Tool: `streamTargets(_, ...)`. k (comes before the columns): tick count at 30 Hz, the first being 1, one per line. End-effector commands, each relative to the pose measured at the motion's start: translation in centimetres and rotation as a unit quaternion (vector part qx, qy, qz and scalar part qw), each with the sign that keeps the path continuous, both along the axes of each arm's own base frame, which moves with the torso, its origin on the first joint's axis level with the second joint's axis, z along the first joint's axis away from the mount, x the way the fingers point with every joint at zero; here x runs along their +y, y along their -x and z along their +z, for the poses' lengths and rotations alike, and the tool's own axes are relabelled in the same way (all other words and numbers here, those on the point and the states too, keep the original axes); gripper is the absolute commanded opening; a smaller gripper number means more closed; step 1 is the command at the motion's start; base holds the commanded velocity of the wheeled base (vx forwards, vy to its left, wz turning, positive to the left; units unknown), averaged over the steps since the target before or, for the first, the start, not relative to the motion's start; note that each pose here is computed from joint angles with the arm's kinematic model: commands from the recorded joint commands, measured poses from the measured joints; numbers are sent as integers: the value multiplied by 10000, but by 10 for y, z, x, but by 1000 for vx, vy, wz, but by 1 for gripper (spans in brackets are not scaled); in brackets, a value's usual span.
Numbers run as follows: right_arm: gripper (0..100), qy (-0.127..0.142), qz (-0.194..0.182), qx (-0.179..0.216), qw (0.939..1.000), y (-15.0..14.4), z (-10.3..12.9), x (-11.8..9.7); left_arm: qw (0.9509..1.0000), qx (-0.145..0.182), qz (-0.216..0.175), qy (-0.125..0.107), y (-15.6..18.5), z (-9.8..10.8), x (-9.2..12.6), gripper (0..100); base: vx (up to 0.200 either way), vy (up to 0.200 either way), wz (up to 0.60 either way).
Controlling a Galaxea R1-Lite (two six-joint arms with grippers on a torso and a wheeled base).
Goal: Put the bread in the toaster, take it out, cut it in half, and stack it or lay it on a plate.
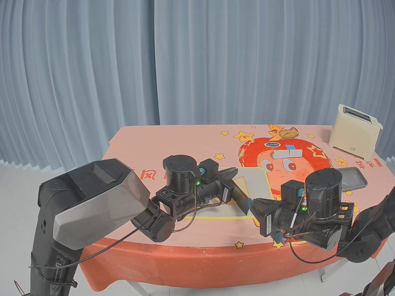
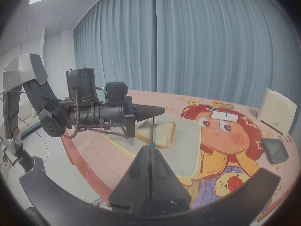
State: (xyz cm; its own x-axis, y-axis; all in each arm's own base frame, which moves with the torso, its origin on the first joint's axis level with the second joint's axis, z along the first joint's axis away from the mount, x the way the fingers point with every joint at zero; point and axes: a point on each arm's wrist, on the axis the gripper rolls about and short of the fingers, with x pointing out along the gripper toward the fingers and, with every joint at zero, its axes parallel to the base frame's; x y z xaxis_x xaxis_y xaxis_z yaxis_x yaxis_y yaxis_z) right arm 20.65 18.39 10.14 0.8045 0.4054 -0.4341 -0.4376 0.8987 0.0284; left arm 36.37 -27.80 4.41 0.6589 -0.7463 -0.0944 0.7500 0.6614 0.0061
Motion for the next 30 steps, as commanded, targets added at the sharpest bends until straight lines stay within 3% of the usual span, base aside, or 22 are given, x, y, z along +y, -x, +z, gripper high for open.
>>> streamTargets(1, 0, 57, -7, 61, 10000, -1, -5, 1, 10000, -26, 7, 17, 0, 3, 1, 0, 0, 0, 0)
streamTargets(10, 0, 35, -7, 13, 10000, 0, -2, 0, 10000, -32, -9, 22, 1, 3, 0, 0, 0, 0, 0)
streamTargets(15, 0, -84, -267, -286, 9992, -2, 13, 0, 10000, -37, -9, 17, 1, 3, 0, 0, 0, 0, 0)
streamTargets(23, 0, -210, -304, -441, 9983, 2, 24, -3, 10000, -37, -17, 17, 2, 3, 0, 0, 0, 0, 0)
streamTargets(24, 100, -192, -311, -427, 9984, 3, 23, -4, 10000, -31, -17, 12, 2, 3, 0, 0, 0, 0, 0)
streamTargets(30, 100, -5, -311, -253, 9992, 5, 16, -6, 10000, -31, -17, 12, 2, 3, 0, 0, 0, 0, 0)
